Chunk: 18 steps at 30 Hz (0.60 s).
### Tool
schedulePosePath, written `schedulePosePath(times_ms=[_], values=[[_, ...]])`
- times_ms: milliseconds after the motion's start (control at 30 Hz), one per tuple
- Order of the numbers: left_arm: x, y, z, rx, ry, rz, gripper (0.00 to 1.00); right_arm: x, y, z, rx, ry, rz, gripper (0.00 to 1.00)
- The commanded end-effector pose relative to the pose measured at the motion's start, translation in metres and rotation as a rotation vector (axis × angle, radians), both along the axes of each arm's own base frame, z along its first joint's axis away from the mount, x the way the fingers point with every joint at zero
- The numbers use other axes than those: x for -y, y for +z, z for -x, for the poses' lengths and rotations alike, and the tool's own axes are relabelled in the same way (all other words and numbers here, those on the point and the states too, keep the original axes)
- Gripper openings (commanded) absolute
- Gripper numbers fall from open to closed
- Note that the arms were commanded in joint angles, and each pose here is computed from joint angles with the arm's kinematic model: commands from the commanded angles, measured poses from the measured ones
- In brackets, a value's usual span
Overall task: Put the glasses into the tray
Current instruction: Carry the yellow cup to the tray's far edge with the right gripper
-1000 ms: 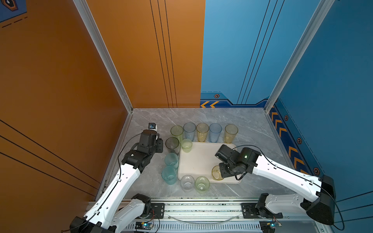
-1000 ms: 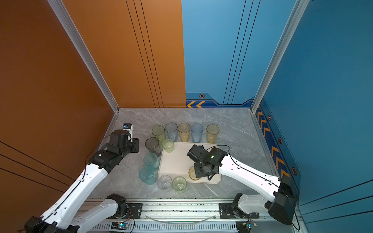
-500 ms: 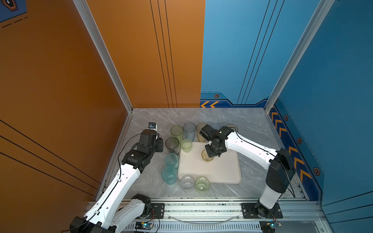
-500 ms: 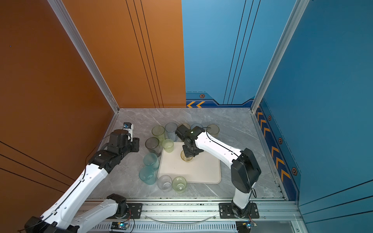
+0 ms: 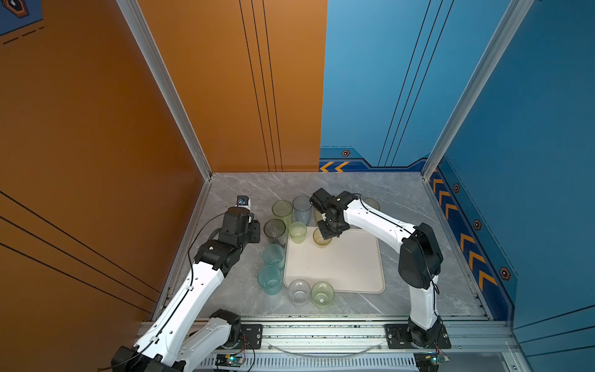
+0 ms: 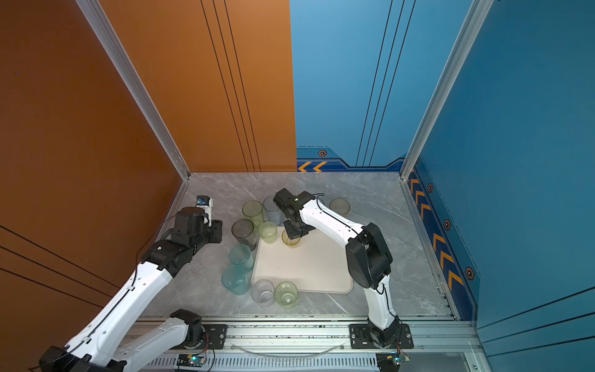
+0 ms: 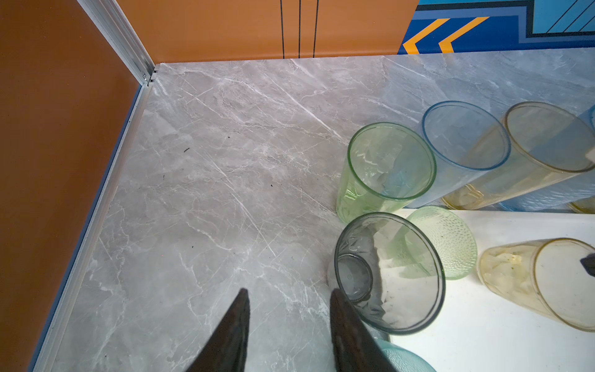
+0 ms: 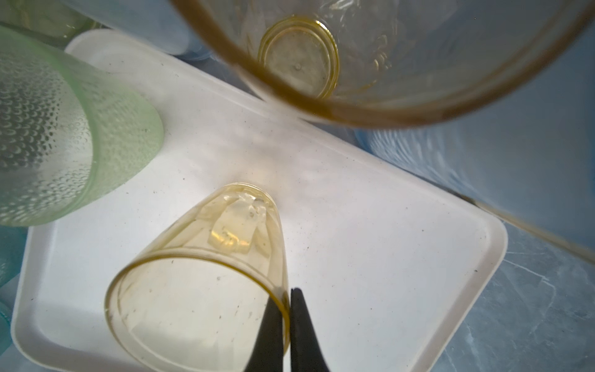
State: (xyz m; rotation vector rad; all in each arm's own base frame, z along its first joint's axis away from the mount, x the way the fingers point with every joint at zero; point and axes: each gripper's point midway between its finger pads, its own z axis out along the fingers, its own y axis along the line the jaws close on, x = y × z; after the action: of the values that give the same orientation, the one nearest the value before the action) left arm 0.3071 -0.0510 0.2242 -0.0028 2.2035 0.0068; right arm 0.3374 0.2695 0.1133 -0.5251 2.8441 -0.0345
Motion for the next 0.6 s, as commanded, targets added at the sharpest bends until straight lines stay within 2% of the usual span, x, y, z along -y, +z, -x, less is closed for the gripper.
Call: schedulePosePath(times_ms=[0, 567], values=[[-0.002, -0.001, 0.001, 0.001, -0.004, -0.008, 0.43, -0.005, 0.005, -0.009, 0.017, 0.025, 0.001, 0.01], [-0.004, -0.004, -0.002, -0.010, 0.000, 0.002, 0.43, -0.012, -0.013, -0.023, -0.016, 0.033, 0.035, 0.03]])
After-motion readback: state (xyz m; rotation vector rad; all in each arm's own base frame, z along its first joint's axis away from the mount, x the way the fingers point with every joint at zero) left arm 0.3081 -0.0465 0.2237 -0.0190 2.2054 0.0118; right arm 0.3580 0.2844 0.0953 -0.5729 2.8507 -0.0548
